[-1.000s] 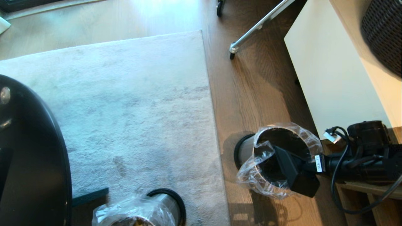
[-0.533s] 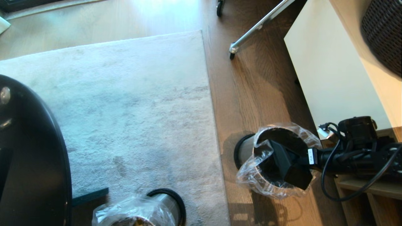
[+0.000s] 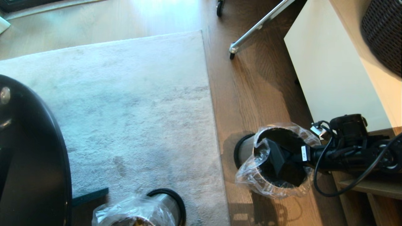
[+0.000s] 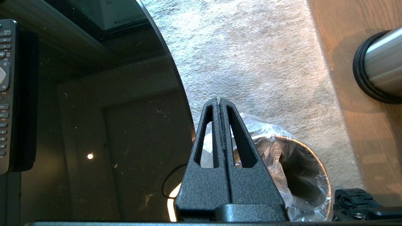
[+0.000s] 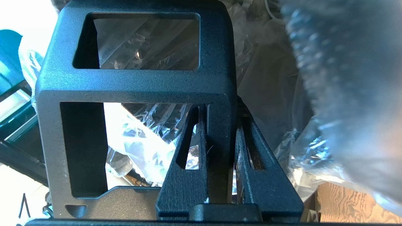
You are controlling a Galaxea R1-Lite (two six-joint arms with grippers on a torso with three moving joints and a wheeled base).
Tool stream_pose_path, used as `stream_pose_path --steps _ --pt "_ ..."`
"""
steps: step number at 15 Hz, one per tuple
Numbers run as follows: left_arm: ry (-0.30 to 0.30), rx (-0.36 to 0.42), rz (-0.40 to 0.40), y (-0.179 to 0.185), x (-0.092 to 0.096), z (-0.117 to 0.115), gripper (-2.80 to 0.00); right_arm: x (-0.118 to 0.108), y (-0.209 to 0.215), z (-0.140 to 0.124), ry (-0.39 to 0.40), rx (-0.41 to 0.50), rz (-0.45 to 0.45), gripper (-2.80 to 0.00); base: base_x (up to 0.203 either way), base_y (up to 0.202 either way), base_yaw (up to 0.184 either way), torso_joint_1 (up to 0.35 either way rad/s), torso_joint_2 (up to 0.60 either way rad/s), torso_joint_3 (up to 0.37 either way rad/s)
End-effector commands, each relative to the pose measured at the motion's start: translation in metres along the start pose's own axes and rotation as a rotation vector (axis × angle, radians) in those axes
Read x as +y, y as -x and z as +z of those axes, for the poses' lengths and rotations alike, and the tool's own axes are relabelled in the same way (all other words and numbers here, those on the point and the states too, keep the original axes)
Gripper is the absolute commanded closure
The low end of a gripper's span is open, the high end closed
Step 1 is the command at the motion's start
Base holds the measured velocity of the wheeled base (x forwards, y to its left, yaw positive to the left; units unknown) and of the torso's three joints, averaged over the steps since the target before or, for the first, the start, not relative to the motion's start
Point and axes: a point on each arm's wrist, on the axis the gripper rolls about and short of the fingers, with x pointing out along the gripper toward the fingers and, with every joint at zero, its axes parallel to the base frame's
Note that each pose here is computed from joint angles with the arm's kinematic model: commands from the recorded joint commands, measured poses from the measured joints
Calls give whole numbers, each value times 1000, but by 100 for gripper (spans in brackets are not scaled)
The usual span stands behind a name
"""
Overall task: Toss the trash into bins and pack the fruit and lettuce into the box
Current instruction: Throw it into the trash can on the right, then pick up the data cable
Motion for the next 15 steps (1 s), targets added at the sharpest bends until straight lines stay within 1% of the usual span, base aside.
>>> stream_pose_path --steps 1,4,5,11,15 --pt "0 1 1 0 0 0 0 0 -1 0 -2 2 3 0 0 0 0 0 0 0" --pt "0 1 1 0 0 0 0 1 -1 0 1 1 5 0 0 0 0 0 0 0" --pt "0 1 1 0 0 0 0 1 0 0 2 -1 5 -280 0 0 0 0 0 0" --pt "0 1 -1 0 0 0 0 5 6 3 14 -24 14 -280 0 0 0 0 0 0" --pt "0 1 1 0 0 0 0 13 19 5 35 -62 28 -280 0 0 0 0 0 0"
